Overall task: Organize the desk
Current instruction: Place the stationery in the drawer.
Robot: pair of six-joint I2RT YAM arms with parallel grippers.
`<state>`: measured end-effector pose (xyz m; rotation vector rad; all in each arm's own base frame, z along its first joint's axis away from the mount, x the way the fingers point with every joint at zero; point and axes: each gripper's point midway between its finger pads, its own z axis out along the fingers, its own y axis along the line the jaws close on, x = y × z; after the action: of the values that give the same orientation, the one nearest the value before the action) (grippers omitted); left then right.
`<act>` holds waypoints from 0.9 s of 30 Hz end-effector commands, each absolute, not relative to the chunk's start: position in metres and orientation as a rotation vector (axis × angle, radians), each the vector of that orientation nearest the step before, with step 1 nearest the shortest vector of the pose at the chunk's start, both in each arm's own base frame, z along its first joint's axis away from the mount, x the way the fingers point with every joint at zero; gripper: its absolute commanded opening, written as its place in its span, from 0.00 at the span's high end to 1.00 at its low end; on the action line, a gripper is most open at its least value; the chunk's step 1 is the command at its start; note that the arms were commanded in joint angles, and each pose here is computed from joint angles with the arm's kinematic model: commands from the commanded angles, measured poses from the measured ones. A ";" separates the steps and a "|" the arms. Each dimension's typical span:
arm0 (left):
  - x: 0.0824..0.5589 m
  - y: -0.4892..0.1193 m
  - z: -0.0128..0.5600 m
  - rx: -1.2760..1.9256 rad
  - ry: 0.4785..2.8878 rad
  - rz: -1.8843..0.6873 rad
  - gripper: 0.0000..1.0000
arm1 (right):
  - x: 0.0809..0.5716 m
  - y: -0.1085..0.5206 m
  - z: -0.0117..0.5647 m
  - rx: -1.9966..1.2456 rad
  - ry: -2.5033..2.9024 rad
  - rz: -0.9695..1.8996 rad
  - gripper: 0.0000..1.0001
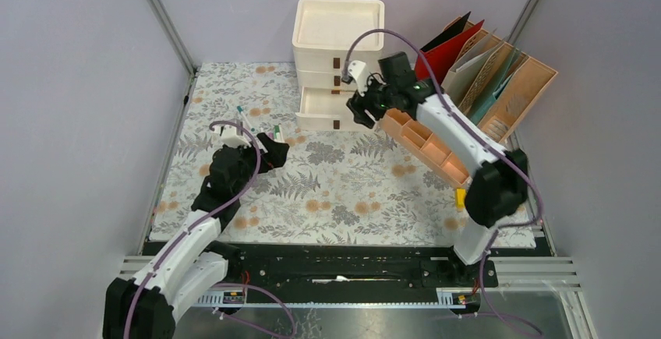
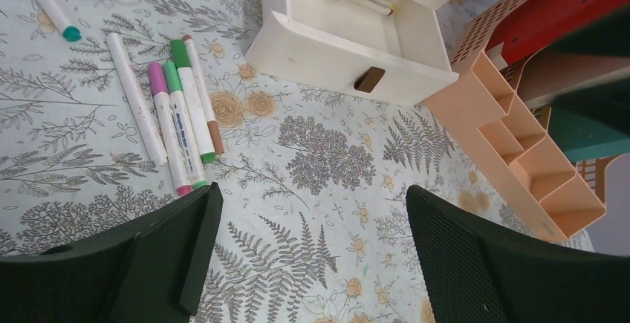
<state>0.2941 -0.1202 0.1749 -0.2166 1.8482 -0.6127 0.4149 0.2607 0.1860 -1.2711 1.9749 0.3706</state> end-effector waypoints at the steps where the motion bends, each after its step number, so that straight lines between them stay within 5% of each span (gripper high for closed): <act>1: 0.314 -0.125 0.192 -0.252 1.779 -0.724 0.01 | 0.351 0.261 0.233 -1.261 1.867 0.563 0.29; 8: 0.347 -0.105 0.179 -0.352 1.804 -0.795 0.01 | 0.284 0.238 0.224 -1.256 1.854 0.787 0.21; 12: 0.369 -0.080 0.167 -0.452 1.833 -0.731 0.01 | 0.271 0.231 0.222 -1.229 1.810 0.853 0.07; 27: 0.427 0.030 0.080 -1.034 2.231 0.177 0.02 | 0.259 0.233 0.218 -1.229 1.756 0.964 0.06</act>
<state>0.4460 -0.0038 0.1100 -0.9159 2.1038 -0.1558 0.2616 0.2280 0.2049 -1.2306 1.8277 0.9231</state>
